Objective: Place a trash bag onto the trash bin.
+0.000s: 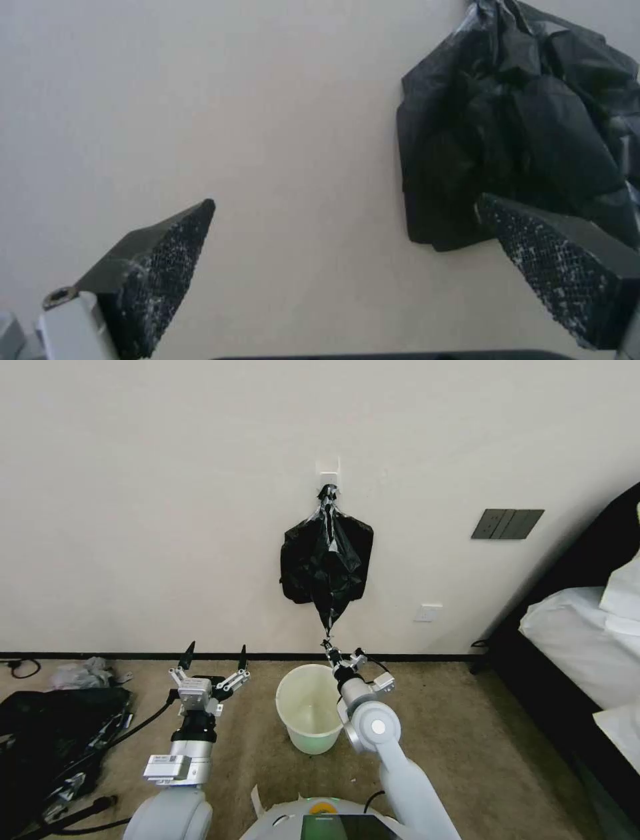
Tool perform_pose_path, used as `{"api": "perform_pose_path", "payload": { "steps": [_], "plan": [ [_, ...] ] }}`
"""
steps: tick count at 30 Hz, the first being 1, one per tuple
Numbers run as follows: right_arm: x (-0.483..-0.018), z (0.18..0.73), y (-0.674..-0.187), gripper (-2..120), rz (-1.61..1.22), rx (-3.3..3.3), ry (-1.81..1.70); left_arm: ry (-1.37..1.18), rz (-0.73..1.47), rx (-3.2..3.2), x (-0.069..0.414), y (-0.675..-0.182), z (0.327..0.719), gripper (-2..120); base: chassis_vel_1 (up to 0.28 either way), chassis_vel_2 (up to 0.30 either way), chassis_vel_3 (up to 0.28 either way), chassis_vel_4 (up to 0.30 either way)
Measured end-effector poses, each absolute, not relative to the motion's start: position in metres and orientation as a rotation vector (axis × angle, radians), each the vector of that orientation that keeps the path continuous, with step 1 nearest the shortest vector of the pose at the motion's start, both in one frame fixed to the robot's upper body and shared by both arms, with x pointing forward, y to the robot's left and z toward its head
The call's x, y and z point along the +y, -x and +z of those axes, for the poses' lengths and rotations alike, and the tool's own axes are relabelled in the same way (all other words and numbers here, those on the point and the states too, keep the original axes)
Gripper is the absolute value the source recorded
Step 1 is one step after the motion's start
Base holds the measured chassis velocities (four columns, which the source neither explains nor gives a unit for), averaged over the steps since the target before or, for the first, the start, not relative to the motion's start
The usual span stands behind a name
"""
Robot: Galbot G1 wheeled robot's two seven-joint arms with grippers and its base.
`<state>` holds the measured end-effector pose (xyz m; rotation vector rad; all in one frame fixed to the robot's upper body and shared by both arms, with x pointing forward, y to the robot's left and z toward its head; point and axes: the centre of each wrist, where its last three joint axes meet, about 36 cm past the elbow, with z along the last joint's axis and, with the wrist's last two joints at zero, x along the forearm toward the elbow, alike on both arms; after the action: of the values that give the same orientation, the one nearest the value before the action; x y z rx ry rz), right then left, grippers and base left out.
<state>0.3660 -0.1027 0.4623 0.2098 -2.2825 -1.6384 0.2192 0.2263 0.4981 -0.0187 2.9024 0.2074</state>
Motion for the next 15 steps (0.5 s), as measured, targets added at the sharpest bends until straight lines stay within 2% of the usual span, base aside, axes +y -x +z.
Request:
{"api": "perform_pose_path", "payload": {
  "steps": [15],
  "plan": [
    [-0.118, 0.486, -0.385, 0, -1.59, -2.363, -0.334, 0.007, 0.234, 2.894, 0.232, -0.225, 0.495, 100, 0.0, 0.0, 0.0, 0.0]
  ]
}}
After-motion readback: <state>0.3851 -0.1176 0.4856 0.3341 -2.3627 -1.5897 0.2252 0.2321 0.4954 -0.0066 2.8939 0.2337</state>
